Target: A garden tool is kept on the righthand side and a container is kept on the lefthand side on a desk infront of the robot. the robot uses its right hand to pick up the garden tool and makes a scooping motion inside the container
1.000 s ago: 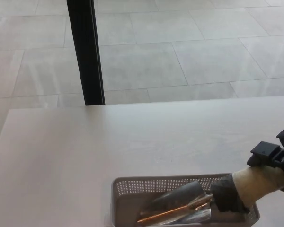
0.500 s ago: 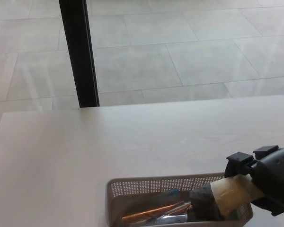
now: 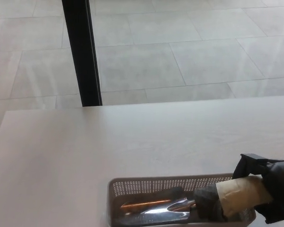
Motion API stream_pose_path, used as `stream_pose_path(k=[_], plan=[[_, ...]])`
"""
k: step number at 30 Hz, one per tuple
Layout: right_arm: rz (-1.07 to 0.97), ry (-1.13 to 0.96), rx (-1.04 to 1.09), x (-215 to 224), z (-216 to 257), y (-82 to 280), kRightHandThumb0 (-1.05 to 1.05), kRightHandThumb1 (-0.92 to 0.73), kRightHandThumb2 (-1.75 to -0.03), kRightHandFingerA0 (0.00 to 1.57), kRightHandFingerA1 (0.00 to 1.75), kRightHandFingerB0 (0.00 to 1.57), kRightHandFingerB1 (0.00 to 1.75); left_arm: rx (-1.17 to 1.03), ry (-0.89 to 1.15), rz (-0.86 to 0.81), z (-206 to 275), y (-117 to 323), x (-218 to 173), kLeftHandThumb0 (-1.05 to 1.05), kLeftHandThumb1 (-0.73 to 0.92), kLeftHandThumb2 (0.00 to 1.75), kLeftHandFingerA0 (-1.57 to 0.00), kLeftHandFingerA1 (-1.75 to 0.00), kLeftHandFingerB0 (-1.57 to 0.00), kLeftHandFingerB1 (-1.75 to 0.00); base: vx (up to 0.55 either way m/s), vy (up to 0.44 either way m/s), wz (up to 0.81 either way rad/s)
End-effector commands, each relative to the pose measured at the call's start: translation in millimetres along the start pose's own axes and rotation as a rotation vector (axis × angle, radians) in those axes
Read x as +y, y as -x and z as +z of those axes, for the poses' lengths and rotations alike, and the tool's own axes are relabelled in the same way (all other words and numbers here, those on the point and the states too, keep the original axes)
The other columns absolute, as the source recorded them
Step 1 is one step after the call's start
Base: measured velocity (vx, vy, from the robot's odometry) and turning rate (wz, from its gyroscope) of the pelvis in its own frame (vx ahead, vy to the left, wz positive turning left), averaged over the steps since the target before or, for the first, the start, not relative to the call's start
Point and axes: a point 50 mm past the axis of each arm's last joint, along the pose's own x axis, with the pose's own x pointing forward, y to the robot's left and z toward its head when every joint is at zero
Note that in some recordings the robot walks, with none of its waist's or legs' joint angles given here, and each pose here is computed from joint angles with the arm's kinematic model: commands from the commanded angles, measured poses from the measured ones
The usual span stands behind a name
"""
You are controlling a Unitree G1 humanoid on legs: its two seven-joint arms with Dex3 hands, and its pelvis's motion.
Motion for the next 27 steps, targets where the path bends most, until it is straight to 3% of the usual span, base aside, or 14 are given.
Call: stream_pose_path(k=[1, 6, 7, 8, 19, 27], plan=[[-0.125, -0.275, 0.128, -27.3, -23.7, 6.8, -0.15, -0.54, -1.27, 0.85, 1.75, 0.65, 1.63, -0.006, 0.001, 0.003, 2.0, 0.4, 3.8, -0.39, 0.72, 0.61, -0.64, -0.71, -0.44, -0.53, 0.0, 0.0, 0.0], [-0.185, -0.279, 0.125, -56.5, -38.7, 5.2, -0.11, -0.48, -1.3, 0.87, 1.75, 0.71, 1.61, 0.01, 0.0, 0.025, 1.5, 0.0, 4.3, -0.41, 0.72, 0.61, -0.65, -0.69, -0.46, -0.52, 0.0, 0.0, 0.0], [-0.209, -0.226, 0.132, -70.5, -44.8, 5.0, -0.14, -0.47, -1.18, 1.19, 1.46, 0.93, 1.28, -0.001, 0.005, 0.02, 3.1, 0.2, 5.1, -0.4, 0.71, 0.61, -0.63, -0.71, -0.44, -0.54, 0.0, 0.0, 0.0], [-0.224, -0.21, 0.131, -77.4, -47.4, 5.2, -0.06, -0.46, -1.22, 0.85, 1.75, 0.72, 1.56, -0.001, 0.001, 0.019, 3.5, 0.2, 5.2, -0.41, 0.71, 0.6, -0.63, -0.7, -0.44, -0.52, 0.0, 0.0, 0.0], [-0.356, -0.201, 0.19, -124.7, -67.3, -2.5, -0.09, -0.45, -1.17, 0.85, 1.72, 0.76, 1.44, 0.009, 0.004, 0.03, 5.6, -0.2, 5.7, -0.39, 0.71, 0.61, -0.63, -0.71, -0.45, -0.53, 0.0, 0.0, 0.0], [-0.404, -0.268, 0.294, -121.5, -80.1, -3.3, -0.13, -0.51, -1.15, 0.93, 1.66, 0.83, 1.37, 0.02, 0.004, 0.03, -0.1, 0.9, 8.8, -0.43, 0.69, 0.6, -0.64, -0.68, -0.45, -0.5, 0.0, 0.0, 0.0]])
